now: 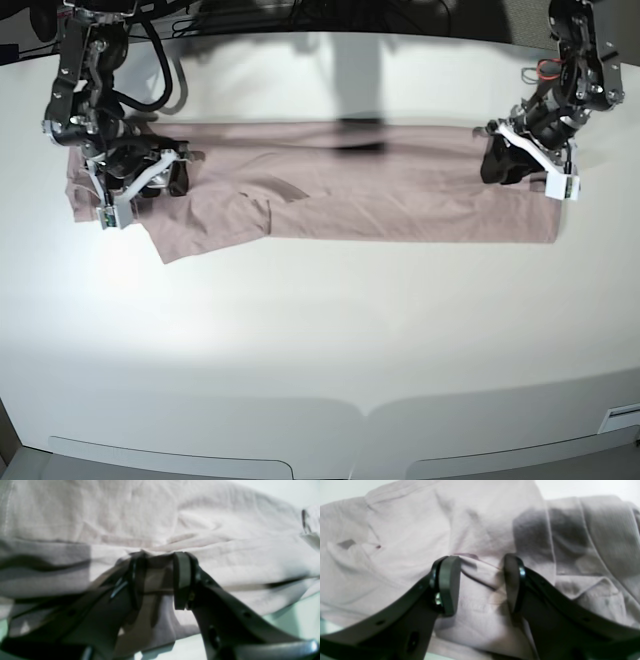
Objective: Fold the T-shirt properly
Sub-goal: 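Pull the strip end with the right gripper, smoothing the shirt flat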
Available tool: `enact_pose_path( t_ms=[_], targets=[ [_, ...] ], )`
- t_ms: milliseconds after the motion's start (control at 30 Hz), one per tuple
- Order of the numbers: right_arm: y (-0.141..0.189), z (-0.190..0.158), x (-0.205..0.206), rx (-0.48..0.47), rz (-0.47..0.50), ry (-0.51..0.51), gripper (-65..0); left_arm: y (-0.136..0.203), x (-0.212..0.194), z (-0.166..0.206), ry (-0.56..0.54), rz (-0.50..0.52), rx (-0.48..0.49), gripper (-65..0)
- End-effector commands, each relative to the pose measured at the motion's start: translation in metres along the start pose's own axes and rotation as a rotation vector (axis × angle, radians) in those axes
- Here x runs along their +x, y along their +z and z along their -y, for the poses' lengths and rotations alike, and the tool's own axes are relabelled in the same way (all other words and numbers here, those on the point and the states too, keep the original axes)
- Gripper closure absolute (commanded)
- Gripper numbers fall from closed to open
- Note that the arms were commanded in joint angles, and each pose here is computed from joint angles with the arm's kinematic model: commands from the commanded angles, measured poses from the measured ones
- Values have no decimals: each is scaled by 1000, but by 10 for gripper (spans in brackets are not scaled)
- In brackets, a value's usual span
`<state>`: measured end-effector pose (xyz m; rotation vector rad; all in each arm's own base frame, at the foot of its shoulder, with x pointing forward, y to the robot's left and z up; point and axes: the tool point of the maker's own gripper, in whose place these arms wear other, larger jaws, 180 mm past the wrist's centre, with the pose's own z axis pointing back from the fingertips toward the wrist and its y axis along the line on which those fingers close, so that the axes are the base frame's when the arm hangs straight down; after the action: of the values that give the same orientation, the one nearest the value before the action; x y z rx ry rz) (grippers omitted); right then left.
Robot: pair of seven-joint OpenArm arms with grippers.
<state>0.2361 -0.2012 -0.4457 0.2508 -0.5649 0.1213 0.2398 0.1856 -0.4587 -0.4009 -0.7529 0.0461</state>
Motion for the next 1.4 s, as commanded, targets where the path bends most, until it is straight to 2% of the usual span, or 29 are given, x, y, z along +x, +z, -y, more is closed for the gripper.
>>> enact_pose_path(
  t_ms=[0,100,300,500,633,867,967,1200,1300,1367],
  targets=[
    [-4,-9,-14,22,-70,32,-291,12,-58,-41,-21,-268,172,-200],
    [-15,-35,-16,74,-102,103,-291,13,-57,-55,-19,-285,193,-200],
    [-30,-81,-14,166,-114,177,-291,20,-57,-77,-17,-291,241,-200],
    [-37,-112,-11,229,-101,190,-291,28,-60,-99,-37,-305,299,-200],
    [-38,-106,-15,197,-121,215,-291,37,-65,-117,-58,-333,379,-200],
    [-37,-95,-19,155,-142,191,-291,42,-66,-124,-62,-349,394,-200],
    [-35,-83,-21,126,-157,171,-291,45,-64,-131,-45,-342,436,-200],
    [-19,-29,-18,-3,-133,61,-291,46,-71,-129,-14,-373,431,-200],
    [-14,-16,-15,-24,-111,20,-291,43,-71,-124,20,-361,412,-200],
    [-13,-16,-14,-12,-108,43,-291,42,-71,-123,23,-358,409,-200]
  ],
)
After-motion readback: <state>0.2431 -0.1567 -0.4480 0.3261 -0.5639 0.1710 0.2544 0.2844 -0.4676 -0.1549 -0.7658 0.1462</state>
